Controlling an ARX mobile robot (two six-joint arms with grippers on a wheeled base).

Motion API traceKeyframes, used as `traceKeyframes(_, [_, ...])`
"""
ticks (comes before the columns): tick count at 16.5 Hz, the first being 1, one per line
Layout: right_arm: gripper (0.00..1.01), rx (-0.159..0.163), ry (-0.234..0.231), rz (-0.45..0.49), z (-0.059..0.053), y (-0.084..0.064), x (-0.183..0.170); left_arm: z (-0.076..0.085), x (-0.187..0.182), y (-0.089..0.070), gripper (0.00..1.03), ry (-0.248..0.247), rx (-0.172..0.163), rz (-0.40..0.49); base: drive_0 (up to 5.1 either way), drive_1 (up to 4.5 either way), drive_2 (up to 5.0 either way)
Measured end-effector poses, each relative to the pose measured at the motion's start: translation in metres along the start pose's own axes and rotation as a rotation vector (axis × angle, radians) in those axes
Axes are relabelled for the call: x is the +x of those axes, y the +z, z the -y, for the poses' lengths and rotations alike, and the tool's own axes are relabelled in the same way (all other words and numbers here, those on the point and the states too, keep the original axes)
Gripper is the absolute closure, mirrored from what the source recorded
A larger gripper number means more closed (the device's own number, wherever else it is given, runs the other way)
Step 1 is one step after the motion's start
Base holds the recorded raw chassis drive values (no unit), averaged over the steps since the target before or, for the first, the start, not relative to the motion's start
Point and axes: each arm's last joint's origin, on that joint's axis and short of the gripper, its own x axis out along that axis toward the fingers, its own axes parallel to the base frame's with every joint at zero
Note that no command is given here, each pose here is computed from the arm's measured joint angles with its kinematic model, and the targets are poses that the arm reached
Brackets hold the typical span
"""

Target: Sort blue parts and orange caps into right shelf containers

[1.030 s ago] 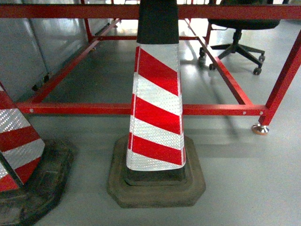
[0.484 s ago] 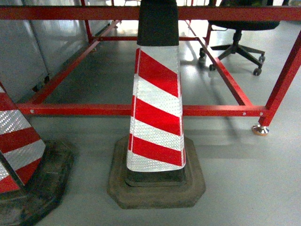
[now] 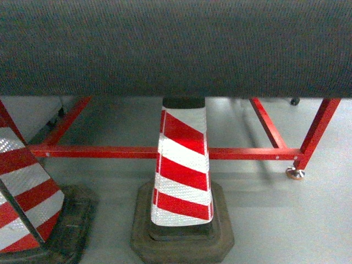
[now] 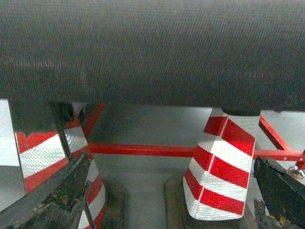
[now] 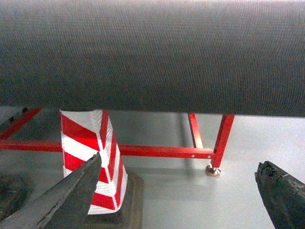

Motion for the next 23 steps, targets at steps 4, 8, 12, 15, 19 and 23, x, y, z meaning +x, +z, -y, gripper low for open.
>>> traceKeyframes(4, [0.03,0.003,0.000,0.000,0.0000,0.0000,0.0000,0.0000,0.0000,0.0000,0.05,0.001,0.002,0.000,0.0,0.00,0.0])
traceKeyframes(8, [0.03,0.003,0.000,0.000,0.0000,0.0000,0.0000,0.0000,0.0000,0.0000,0.05,0.001,0.001,0.000,0.0,0.00,0.0])
traceKeyframes(12, [0.03,0.005,-0.001,0.000,0.0000,0.0001,0.0000,0.0000,0.0000,0.0000,0.05,-0.001,0.002,0.000,0.0,0.00,0.0])
traceKeyframes(15, [0.03,0.005,0.000,0.002,0.0000,0.0001,0.0000,0.0000,0.0000,0.0000,0.05,0.000,0.002,0.000,0.0,0.00,0.0])
traceKeyframes(19, [0.03,0.004,-0.001,0.003,0.0000,0.0003,0.0000,0.0000,0.0000,-0.0003,0.05,-0.001,0.001,-0.003,0.0,0.00,0.0])
traceKeyframes(23, [0.03,0.004,0.000,0.000,0.0000,0.0000,0.0000,0.0000,0.0000,0.0000,0.05,0.000,0.002,0.000,0.0,0.00,0.0])
